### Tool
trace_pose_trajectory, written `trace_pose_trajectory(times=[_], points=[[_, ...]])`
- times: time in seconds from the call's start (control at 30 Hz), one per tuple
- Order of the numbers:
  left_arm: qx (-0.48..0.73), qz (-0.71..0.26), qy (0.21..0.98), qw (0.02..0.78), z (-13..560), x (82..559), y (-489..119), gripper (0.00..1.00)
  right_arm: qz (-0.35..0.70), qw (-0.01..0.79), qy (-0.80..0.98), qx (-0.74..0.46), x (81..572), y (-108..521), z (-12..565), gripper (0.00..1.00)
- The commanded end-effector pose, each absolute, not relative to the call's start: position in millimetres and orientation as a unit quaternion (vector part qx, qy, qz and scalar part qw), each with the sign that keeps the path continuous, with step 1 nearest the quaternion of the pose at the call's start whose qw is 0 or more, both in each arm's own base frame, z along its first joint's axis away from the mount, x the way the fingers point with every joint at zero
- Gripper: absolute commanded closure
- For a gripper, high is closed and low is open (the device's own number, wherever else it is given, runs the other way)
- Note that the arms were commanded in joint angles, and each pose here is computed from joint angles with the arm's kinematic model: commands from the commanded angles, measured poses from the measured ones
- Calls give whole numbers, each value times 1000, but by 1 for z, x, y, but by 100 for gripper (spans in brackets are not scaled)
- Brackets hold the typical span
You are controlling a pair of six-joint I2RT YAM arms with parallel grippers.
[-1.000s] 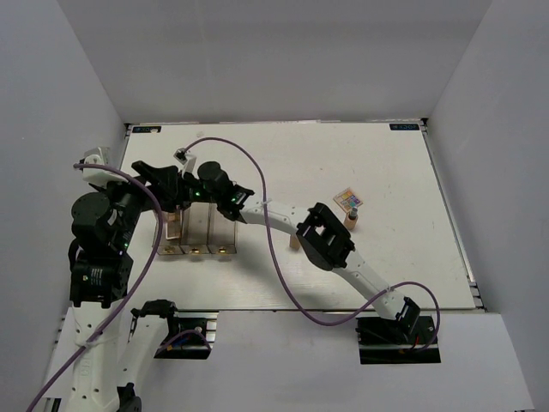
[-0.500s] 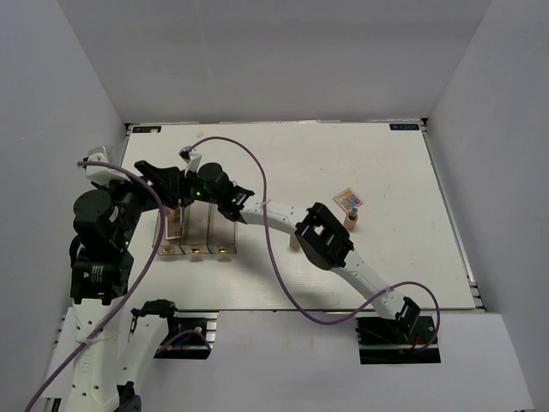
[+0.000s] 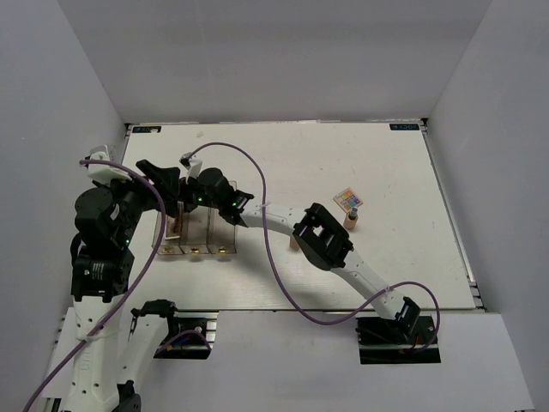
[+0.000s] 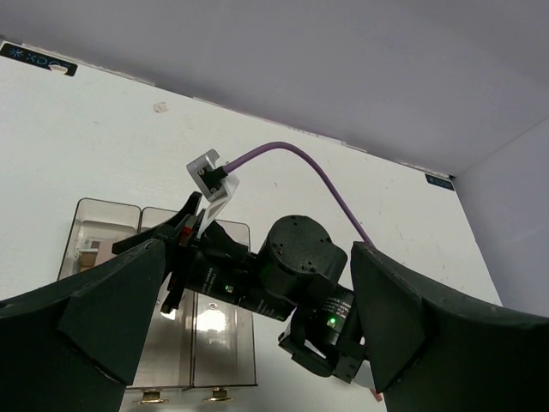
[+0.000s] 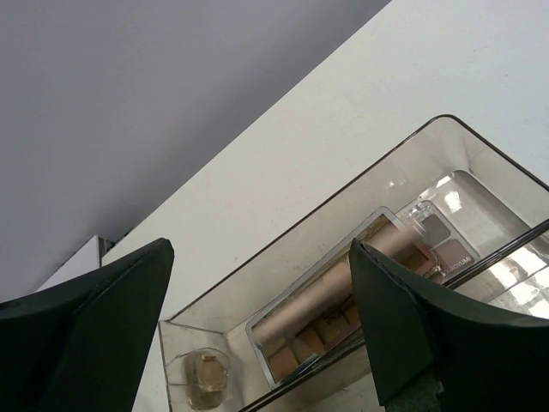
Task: Organize the makeup
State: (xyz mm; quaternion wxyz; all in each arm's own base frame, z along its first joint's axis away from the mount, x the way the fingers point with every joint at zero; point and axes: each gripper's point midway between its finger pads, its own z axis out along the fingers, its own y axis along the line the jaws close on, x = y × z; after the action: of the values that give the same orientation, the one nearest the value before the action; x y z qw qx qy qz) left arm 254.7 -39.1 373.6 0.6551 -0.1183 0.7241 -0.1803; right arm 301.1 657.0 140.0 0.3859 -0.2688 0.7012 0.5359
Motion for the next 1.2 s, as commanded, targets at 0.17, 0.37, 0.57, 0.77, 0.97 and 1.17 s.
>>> trace_pose_trajectory(times=[0.17, 0.37, 0.57, 0.77, 0.97, 1.17], points=[[-123, -182, 723, 655, 380, 261, -39, 2, 561, 436, 637, -299, 299, 652, 201, 11], [-130, -215, 700, 668, 386, 269, -46, 2, 549, 505, 557, -364, 319, 619, 271, 11], [-107, -267, 712, 640, 378, 291, -69, 2, 476, 531, 598, -364, 394, 538, 306, 16], [-83, -325, 745, 577, 348, 318, -98, 18, 292, 533, 701, -373, 462, 397, 297, 54], [-93, -369, 787, 486, 301, 341, -120, 61, 132, 445, 825, -323, 471, 245, 241, 72], [-117, -357, 822, 428, 265, 346, -120, 41, 87, 292, 911, -279, 431, 130, 165, 16]])
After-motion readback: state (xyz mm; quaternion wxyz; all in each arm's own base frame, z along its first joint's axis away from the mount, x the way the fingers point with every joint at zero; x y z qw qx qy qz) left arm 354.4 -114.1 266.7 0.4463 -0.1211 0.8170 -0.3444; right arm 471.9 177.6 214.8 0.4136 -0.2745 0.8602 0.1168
